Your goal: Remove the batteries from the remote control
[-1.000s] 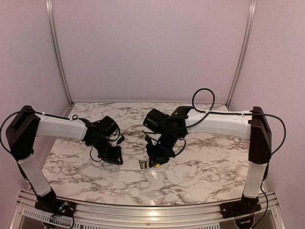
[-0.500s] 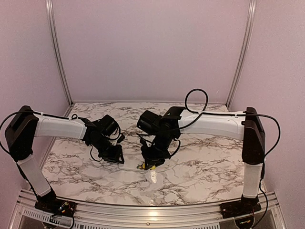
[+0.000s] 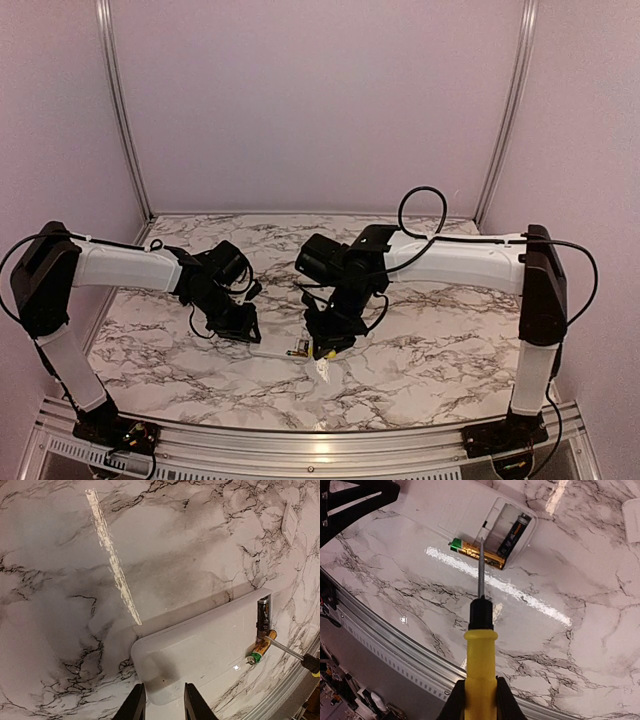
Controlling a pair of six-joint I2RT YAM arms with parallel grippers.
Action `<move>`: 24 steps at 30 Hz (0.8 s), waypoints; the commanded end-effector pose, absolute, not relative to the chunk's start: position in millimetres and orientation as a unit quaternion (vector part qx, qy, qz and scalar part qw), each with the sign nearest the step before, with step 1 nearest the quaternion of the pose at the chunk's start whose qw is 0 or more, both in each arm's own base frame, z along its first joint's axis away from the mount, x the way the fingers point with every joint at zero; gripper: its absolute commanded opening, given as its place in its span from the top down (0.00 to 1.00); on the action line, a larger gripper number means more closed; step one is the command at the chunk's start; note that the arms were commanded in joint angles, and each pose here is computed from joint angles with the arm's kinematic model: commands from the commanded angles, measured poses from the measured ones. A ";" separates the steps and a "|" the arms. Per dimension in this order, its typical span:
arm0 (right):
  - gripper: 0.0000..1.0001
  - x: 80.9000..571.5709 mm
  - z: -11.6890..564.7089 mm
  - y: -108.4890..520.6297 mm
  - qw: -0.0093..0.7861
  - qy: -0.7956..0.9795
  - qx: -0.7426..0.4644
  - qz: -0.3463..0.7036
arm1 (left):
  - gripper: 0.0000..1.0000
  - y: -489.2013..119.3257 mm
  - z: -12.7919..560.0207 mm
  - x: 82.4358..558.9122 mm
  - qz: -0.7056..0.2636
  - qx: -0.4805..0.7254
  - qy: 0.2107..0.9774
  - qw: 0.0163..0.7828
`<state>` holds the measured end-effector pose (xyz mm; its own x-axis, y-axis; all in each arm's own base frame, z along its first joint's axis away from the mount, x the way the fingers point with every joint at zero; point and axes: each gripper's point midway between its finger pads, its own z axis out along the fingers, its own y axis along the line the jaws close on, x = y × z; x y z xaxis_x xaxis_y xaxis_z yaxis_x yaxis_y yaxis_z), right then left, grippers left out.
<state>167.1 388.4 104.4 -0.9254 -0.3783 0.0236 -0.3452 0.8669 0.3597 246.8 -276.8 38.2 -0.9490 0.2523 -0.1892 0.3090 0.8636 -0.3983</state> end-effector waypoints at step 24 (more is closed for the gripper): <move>1.00 151.1 116.6 392.8 0.038 -0.963 0.185 -0.194 | 0.71 -278.5 54.0 247.9 -0.226 0.157 0.957 0.088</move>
